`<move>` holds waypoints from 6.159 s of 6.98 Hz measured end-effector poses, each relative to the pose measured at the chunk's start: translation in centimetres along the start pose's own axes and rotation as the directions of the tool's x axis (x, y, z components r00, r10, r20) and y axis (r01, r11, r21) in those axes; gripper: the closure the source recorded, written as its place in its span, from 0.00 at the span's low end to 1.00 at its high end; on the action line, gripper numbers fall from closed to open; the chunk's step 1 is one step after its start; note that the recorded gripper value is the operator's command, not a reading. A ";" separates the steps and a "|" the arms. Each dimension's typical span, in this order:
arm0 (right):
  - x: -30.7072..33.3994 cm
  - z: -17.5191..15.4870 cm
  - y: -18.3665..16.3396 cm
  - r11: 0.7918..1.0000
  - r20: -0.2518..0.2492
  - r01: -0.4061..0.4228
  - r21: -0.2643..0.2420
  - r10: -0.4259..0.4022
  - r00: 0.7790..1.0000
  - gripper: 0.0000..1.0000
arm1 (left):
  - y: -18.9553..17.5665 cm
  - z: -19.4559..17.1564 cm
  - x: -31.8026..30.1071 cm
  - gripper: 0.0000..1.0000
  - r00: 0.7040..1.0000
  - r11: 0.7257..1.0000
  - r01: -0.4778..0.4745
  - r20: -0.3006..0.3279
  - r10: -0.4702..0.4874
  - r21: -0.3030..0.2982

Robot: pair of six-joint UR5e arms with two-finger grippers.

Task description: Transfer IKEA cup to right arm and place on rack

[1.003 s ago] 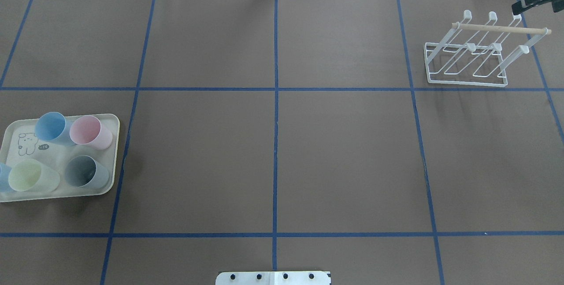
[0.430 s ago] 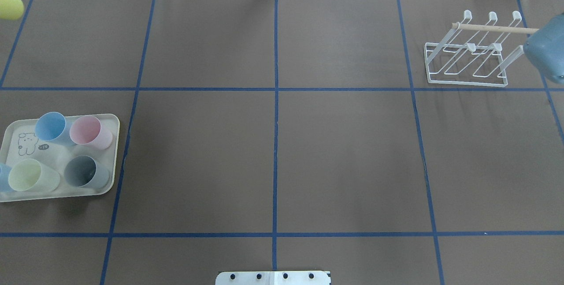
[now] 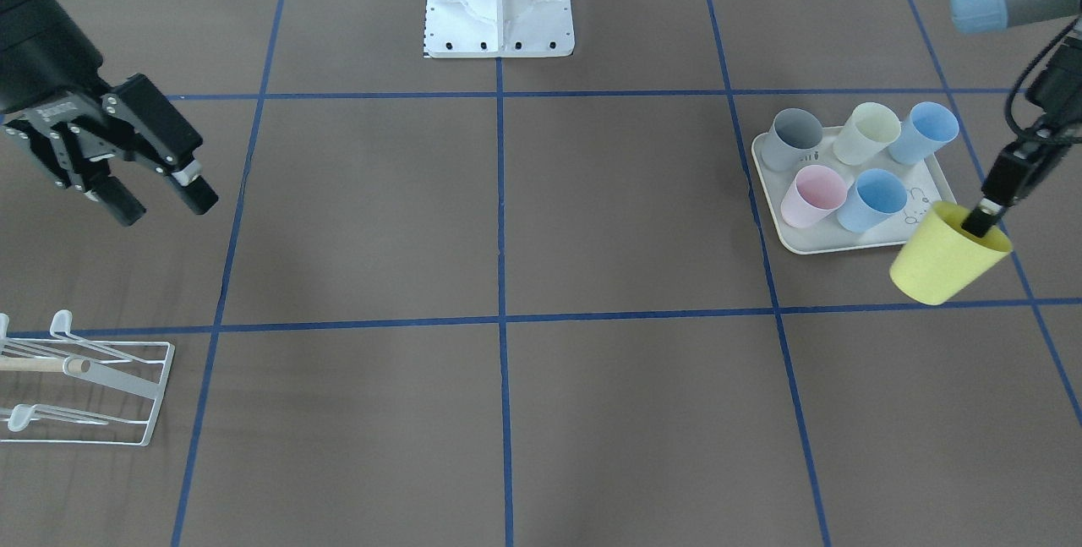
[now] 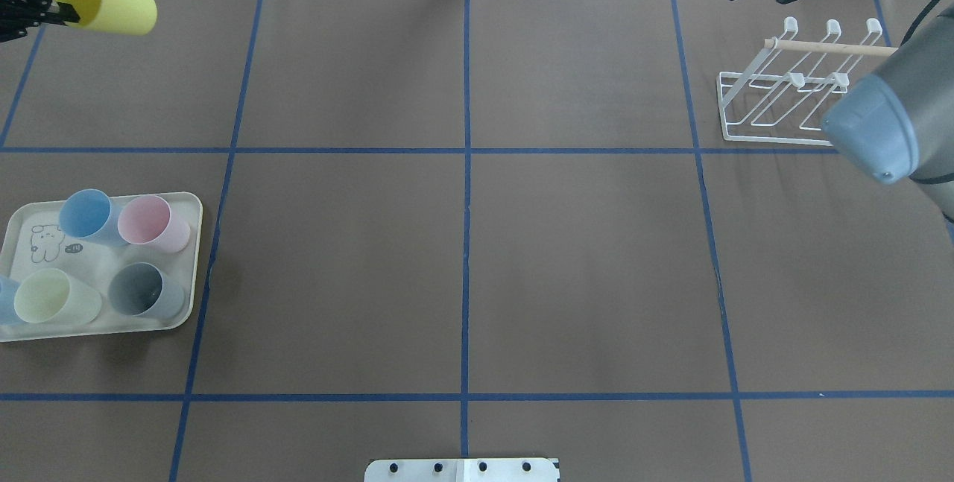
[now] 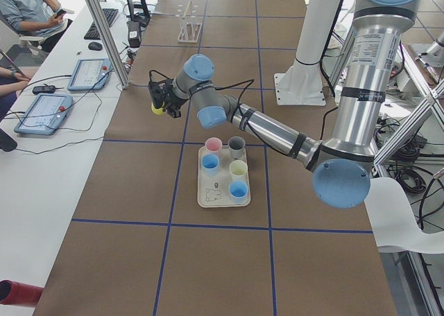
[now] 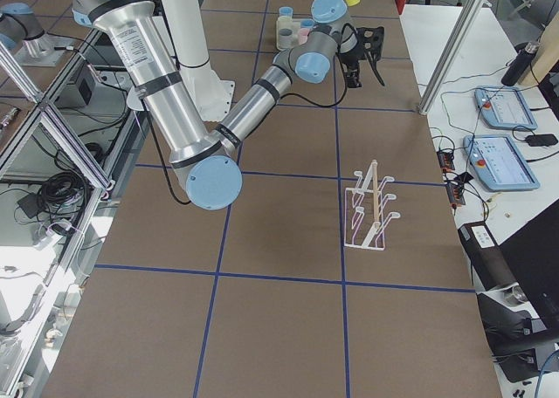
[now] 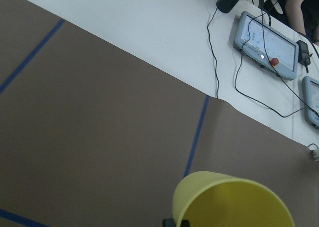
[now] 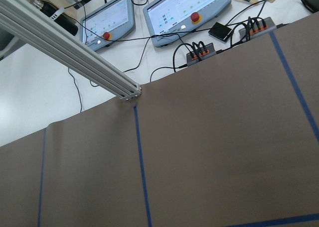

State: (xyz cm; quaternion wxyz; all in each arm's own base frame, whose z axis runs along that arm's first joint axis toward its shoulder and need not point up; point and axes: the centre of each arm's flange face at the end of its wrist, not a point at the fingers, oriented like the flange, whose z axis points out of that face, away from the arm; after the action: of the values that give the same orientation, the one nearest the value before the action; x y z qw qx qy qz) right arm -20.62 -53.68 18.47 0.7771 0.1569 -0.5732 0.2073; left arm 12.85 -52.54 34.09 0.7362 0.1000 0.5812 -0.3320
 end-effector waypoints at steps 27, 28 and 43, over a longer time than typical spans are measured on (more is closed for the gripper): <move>-13.2 5.5 17.1 0.907 0.600 -0.415 -0.079 0.375 0.706 0.62 | 30.5 6.0 16.4 1.00 0.257 0.405 0.547 -0.313 -0.914 -0.733; -13.2 5.4 17.0 0.901 0.599 -0.425 -0.088 0.388 0.700 1.00 | 30.7 6.1 16.4 1.00 0.259 0.404 0.548 -0.311 -0.915 -0.733; 12.1 -1.6 -3.9 0.915 0.112 0.022 0.403 -0.073 0.991 1.00 | 29.0 5.3 15.0 0.01 0.721 0.885 0.347 -0.516 -0.463 -0.310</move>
State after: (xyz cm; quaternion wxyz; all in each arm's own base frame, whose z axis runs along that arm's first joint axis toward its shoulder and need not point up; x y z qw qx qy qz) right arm -14.23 -54.60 29.50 0.6961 0.3393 -0.5619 0.2909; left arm 36.18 -38.91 14.96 0.4401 -0.0057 0.8126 -0.3820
